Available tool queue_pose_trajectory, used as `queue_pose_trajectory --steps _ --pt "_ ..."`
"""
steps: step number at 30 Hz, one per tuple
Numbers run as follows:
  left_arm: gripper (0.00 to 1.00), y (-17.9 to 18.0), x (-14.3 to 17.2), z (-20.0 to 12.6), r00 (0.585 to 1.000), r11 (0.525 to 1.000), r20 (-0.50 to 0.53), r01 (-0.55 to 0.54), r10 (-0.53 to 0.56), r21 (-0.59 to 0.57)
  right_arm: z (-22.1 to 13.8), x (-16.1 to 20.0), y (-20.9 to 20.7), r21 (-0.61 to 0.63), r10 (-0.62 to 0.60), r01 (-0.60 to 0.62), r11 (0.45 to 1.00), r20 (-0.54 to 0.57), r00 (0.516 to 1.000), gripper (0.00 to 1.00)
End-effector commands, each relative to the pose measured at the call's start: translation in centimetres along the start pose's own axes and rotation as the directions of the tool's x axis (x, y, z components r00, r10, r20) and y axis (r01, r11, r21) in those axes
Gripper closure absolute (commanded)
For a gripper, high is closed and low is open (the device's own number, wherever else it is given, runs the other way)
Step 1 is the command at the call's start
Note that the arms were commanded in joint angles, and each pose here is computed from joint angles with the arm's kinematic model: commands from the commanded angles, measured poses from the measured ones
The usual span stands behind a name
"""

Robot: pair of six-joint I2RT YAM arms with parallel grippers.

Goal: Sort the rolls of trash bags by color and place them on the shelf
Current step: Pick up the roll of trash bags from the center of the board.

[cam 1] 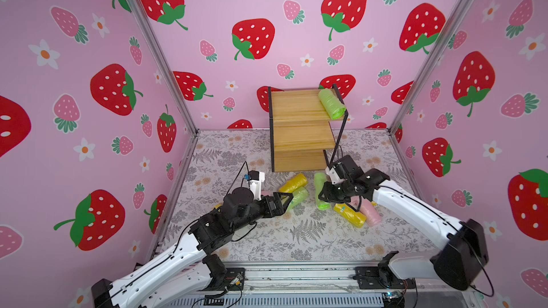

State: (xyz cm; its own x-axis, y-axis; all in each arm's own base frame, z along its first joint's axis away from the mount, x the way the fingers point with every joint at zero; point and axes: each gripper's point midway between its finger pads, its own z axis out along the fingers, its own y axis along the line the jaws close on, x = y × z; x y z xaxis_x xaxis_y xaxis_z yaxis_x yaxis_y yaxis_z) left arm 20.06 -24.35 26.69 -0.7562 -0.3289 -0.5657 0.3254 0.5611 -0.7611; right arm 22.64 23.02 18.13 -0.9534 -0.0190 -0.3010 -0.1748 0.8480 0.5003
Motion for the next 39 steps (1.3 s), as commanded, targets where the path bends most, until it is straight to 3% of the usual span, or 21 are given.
queue_pose_trajectory --steps 1,7,14,18,26,30,31,32,34,35,39 --pt "0.0 -3.9 -1.2 0.0 1.0 0.984 0.019 0.002 -0.005 0.179 -3.1 2.0 5.2 -0.288 -0.059 0.044 0.957 -0.046 0.997 1.0" --pt "0.0 -6.7 -2.1 0.6 1.0 0.957 0.003 0.029 -0.031 0.289 -7.9 3.6 11.5 -0.506 -0.202 0.169 0.846 -0.01 0.979 1.0" --pt "0.0 -8.4 -2.8 0.4 0.997 0.926 0.013 0.064 -0.074 0.372 -10.8 4.6 15.2 -0.626 -0.262 0.233 0.744 0.048 0.964 1.0" --pt "0.02 -8.6 -3.0 0.3 0.994 0.912 0.015 0.091 -0.106 0.4 -11.4 4.9 16.2 -0.652 -0.282 0.252 0.715 0.061 0.957 1.0" --pt "0.5 -9.3 -2.7 0.6 0.99 0.887 -0.023 0.135 -0.139 0.441 -11.7 4.4 16.8 -0.653 -0.28 0.261 0.711 0.077 0.957 1.0" --pt "0.95 -9.3 -2.6 0.8 0.987 0.881 -0.042 0.159 -0.157 0.445 -11.6 3.8 17.0 -0.64 -0.265 0.253 0.726 0.079 0.961 1.0" --pt "1.0 -9.3 -2.6 0.8 0.986 0.881 -0.041 0.164 -0.163 0.443 -11.4 3.5 16.9 -0.629 -0.253 0.243 0.738 0.075 0.965 1.0" --pt "1.0 -9.1 -2.6 0.8 0.985 0.883 -0.039 0.168 -0.168 0.439 -11.3 3.3 16.8 -0.617 -0.24 0.234 0.752 0.075 0.968 0.87" --pt "1.0 -8.7 -2.8 0.7 0.982 0.886 -0.024 0.179 -0.187 0.428 -11.0 3.0 16.3 -0.589 -0.218 0.218 0.778 0.072 0.973 0.48" --pt "1.0 -8.3 -2.8 0.7 0.98 0.888 -0.014 0.187 -0.2 0.419 -11.0 2.8 16.1 -0.576 -0.208 0.213 0.789 0.076 0.975 0.34" --pt "1.0 -5.4 -3.5 0.4 0.947 0.897 0.073 0.269 -0.313 0.351 -11.4 2.0 14.7 -0.515 -0.143 0.19 0.836 0.13 0.981 0.21"
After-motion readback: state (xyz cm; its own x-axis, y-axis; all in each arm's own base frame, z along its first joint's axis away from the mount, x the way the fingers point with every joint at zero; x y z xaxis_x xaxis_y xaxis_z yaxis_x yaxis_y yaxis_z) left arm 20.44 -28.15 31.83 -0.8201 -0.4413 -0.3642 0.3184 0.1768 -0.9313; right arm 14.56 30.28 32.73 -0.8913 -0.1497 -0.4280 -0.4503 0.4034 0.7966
